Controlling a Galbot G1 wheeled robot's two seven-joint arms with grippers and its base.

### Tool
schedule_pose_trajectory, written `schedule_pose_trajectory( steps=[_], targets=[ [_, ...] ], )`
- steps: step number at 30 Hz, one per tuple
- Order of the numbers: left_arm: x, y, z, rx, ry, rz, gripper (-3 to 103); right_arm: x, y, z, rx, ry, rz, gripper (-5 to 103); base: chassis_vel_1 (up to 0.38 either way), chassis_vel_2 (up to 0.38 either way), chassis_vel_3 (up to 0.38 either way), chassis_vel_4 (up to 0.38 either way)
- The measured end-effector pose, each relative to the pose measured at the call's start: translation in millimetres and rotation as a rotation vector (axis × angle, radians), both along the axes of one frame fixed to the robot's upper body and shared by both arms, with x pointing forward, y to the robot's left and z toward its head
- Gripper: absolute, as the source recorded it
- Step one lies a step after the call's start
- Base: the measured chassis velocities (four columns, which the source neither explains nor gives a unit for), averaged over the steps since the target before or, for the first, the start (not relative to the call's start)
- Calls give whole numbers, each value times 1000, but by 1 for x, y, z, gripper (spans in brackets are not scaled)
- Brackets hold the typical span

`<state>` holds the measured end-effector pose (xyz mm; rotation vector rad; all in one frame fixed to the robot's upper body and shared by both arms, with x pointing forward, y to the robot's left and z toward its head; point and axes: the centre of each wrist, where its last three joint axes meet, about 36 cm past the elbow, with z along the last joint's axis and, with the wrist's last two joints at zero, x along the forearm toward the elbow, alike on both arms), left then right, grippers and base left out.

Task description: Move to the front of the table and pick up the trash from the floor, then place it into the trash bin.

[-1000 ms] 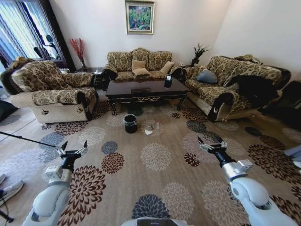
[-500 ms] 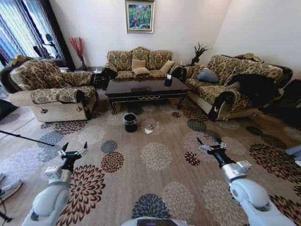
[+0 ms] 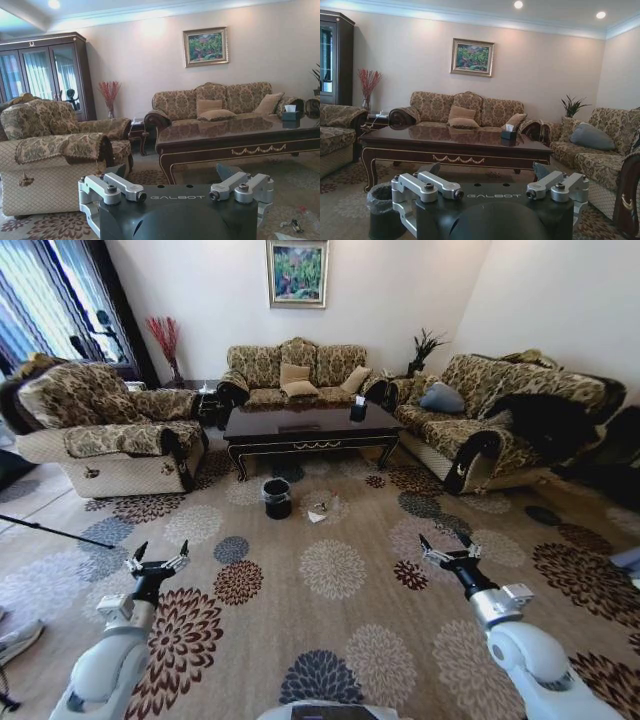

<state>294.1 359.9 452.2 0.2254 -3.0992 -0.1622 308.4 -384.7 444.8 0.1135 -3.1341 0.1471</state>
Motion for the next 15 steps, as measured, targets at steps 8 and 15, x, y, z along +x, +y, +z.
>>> schedule_pose_trajectory(
  steps=[8,15],
  targets=[
    [-2,-3,-2,-6,12,2,100,-5,3,-2,4,8,10,100,0,0,0,0],
    [-3,-7,-2,-13,17,15,100,-1,7,-7,23,4,9,100,0,0,0,0]
  ],
)
